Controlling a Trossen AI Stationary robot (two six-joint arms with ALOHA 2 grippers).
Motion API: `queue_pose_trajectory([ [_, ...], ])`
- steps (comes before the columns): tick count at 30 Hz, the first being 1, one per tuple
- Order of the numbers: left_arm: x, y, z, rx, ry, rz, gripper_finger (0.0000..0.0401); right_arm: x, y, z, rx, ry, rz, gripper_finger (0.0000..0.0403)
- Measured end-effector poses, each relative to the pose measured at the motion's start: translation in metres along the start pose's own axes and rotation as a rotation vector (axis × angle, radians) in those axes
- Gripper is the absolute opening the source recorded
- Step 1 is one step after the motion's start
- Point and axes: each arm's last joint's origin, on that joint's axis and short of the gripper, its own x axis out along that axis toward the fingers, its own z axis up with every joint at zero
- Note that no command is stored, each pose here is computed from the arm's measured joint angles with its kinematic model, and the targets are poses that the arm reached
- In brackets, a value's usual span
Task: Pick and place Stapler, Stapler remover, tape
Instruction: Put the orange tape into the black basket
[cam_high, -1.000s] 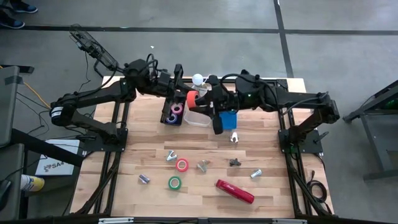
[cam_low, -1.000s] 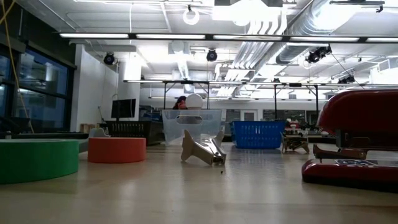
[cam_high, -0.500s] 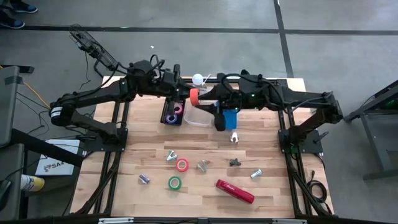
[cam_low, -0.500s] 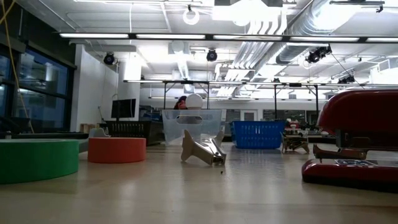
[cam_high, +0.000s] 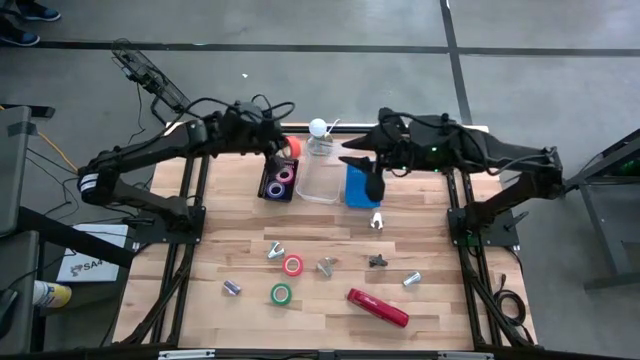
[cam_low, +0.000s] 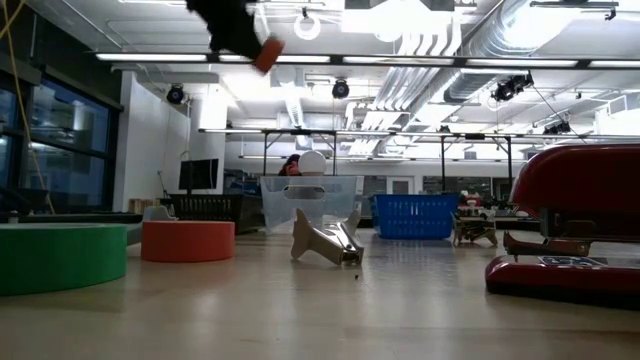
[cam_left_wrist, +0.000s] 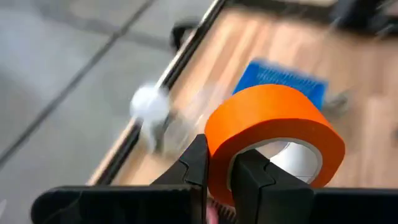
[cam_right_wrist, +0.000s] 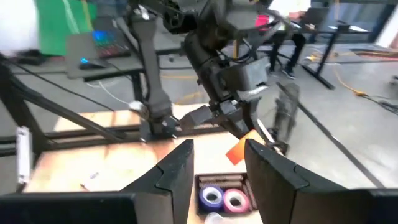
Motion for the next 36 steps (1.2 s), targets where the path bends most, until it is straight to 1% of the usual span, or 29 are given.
queue_pose_trajectory([
  [2,0.009,0.009,-0.010,-0.041,0.112,0.031,0.0033,0.000,-0.001,-0.002,-0.004,0.017,-0.030,0.0134],
  [4,0.016,0.017,-0.017,-0.087,0.190,0.045,0.0033,0.000,-0.002,-0.004,-0.011,0.038,-0.055,0.0134],
  [9,0.040,0.030,-0.038,-0.253,0.426,0.042,0.0033,-0.001,-0.003,-0.007,-0.022,0.073,-0.103,0.0134],
  [12,0.055,0.032,-0.049,-0.320,0.542,0.061,0.0033,-0.001,-0.004,-0.009,-0.013,0.093,-0.107,0.0134],
  [18,0.085,0.029,-0.067,-0.390,0.723,0.080,0.0033,-0.001,-0.004,-0.012,-0.017,0.115,-0.108,0.0134],
  [23,0.106,0.026,-0.081,-0.407,0.851,0.092,0.0033,-0.001,-0.004,-0.013,-0.017,0.131,-0.108,0.0134],
  [26,0.115,0.022,-0.086,-0.396,0.890,0.087,0.0033,-0.001,-0.004,-0.014,-0.017,0.142,-0.106,0.0134],
  [33,0.128,0.007,-0.092,-0.346,0.926,0.080,0.0033,-0.002,-0.004,-0.016,-0.022,0.161,-0.098,0.0134],
  [36,0.134,0.006,-0.095,-0.342,0.944,0.080,0.0033,-0.002,-0.004,-0.017,-0.024,0.170,-0.099,0.0134],
])
